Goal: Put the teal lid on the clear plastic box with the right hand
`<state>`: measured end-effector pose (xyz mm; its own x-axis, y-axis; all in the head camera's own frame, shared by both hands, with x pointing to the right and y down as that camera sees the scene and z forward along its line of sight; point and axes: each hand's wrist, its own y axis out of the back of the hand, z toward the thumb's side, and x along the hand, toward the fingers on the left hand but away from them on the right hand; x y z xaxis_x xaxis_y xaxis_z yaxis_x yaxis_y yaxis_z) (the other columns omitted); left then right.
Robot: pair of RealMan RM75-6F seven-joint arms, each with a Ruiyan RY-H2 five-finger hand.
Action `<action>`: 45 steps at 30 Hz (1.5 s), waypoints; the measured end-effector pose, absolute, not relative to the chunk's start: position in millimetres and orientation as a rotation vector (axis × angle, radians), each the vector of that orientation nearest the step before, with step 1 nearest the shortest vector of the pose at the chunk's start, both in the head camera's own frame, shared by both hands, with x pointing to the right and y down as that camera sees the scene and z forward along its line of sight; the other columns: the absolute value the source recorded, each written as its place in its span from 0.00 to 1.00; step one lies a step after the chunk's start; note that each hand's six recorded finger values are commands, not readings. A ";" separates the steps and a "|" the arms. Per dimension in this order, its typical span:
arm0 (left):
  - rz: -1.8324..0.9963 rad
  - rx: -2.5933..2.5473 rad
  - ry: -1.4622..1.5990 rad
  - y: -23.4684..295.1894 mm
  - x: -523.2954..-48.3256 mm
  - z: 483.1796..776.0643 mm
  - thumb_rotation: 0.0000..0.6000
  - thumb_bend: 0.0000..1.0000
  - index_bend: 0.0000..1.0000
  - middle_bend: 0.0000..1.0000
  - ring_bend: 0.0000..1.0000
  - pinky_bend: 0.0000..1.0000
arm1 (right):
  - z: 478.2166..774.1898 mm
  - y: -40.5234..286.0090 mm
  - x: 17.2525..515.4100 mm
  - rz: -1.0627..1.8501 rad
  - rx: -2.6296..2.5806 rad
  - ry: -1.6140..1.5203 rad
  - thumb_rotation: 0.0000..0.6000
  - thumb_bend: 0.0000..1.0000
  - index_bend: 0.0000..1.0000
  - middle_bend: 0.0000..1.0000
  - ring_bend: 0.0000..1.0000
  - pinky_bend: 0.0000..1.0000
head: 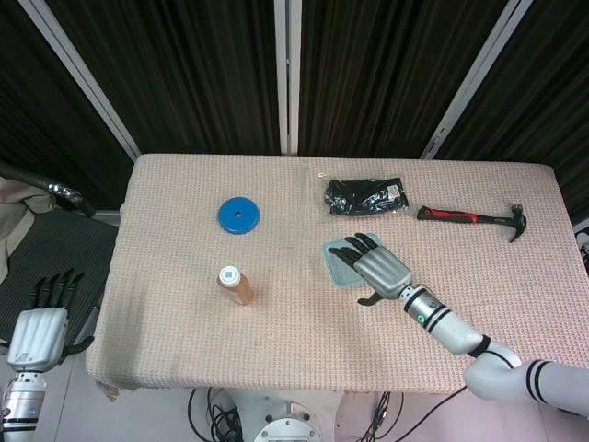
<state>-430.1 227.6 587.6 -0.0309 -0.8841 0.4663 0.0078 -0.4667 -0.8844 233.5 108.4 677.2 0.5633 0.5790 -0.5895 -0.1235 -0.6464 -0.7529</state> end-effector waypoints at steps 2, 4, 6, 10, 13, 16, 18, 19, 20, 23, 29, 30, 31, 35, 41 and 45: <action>-1.584 -1.534 0.947 227.7 -429.4 588.1 1.00 0.00 0.00 0.00 0.00 0.00 | 672.3 119.9 244.7 1.132 -2.001 -0.352 1.00 0.00 0.00 0.20 0.00 0.00; -1.580 -1.535 0.944 227.1 -428.5 588.4 1.00 0.00 0.00 0.00 0.00 0.00 | 670.6 132.2 253.0 1.138 -2.004 -0.335 1.00 0.00 0.00 0.22 0.00 0.00; -1.576 -1.536 0.942 226.4 -427.5 588.4 1.00 0.00 0.00 0.00 0.00 0.00 | 670.9 141.1 257.4 1.142 -2.008 -0.320 1.00 0.00 0.00 0.22 0.00 0.00; -1.566 -1.537 0.939 225.6 -425.8 587.9 1.00 0.00 0.00 0.00 0.00 0.00 | 676.1 148.8 260.0 1.150 -2.009 -0.293 1.00 0.00 0.00 0.22 0.00 0.00; -1.570 -1.535 0.943 226.9 -426.8 587.2 1.00 0.00 0.00 0.00 0.00 0.00 | 680.7 149.4 258.4 1.150 -2.009 -0.285 1.00 0.00 0.00 0.22 0.00 0.00; -1.577 -1.533 0.949 228.9 -428.5 586.7 1.00 0.00 0.00 0.00 0.00 0.00 | 682.6 147.5 256.5 1.147 -2.014 -0.289 1.00 0.00 0.00 0.22 0.00 0.00; -1.582 -1.532 0.951 230.0 -429.6 586.9 1.00 0.00 0.00 0.00 0.00 0.00 | 684.6 147.0 255.9 1.149 -2.015 -0.283 1.00 0.00 0.00 0.22 0.00 0.00; -1.584 -1.532 0.952 230.5 -430.1 587.1 1.00 0.00 0.00 0.00 0.00 0.00 | 686.3 147.1 255.5 1.152 -2.017 -0.277 1.00 0.00 0.00 0.22 0.00 0.00; -1.585 -1.533 0.953 230.7 -430.4 587.4 1.00 0.00 0.00 0.00 0.00 0.00 | 687.9 147.1 255.1 1.155 -2.018 -0.273 1.00 0.00 0.00 0.22 0.00 0.00; -1.586 -1.535 0.952 230.9 -430.4 588.2 1.00 0.00 0.00 0.00 0.00 0.00 | 694.1 147.3 253.4 1.166 -2.024 -0.259 1.00 0.00 0.00 0.22 0.00 0.00; -1.586 -1.534 0.952 230.6 -430.7 588.5 1.00 0.00 0.00 0.00 0.00 0.00 | 700.2 147.5 249.9 1.170 -2.033 -0.250 1.00 0.00 0.00 0.22 0.00 0.00; -1.587 -1.534 0.953 230.6 -430.8 588.4 1.00 0.00 0.00 0.00 0.00 0.00 | 699.8 147.3 249.7 1.168 -2.034 -0.252 1.00 0.00 0.00 0.22 0.00 0.00; -1.587 -1.534 0.953 230.5 -430.9 588.4 1.00 0.00 0.00 0.00 0.00 0.00 | 698.3 146.5 249.5 1.163 -2.033 -0.259 1.00 0.00 0.00 0.22 0.00 0.00; -1.586 -1.532 0.954 229.7 -431.3 587.8 1.00 0.00 0.00 0.00 0.00 0.00 | 689.3 140.8 250.9 1.142 -2.024 -0.303 1.00 0.00 0.00 0.22 0.00 0.00; -1.565 -1.519 0.962 226.1 -430.5 585.7 1.00 0.00 0.00 0.00 0.00 0.00 | 663.0 126.2 267.8 1.121 -1.970 -0.432 1.00 0.00 0.00 0.21 0.00 0.00; -1.544 -1.505 0.967 223.4 -429.3 585.1 1.00 0.00 0.00 0.00 0.00 0.00 | 642.0 119.3 292.5 1.135 -1.880 -0.557 1.00 0.00 0.00 0.18 0.00 0.00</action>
<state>-429.3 223.4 585.1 -0.0176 -0.9047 0.4256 0.0126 -0.4259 -0.9047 292.5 119.3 642.0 0.4888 0.7196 -0.4932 -0.0500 -0.5412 -0.8394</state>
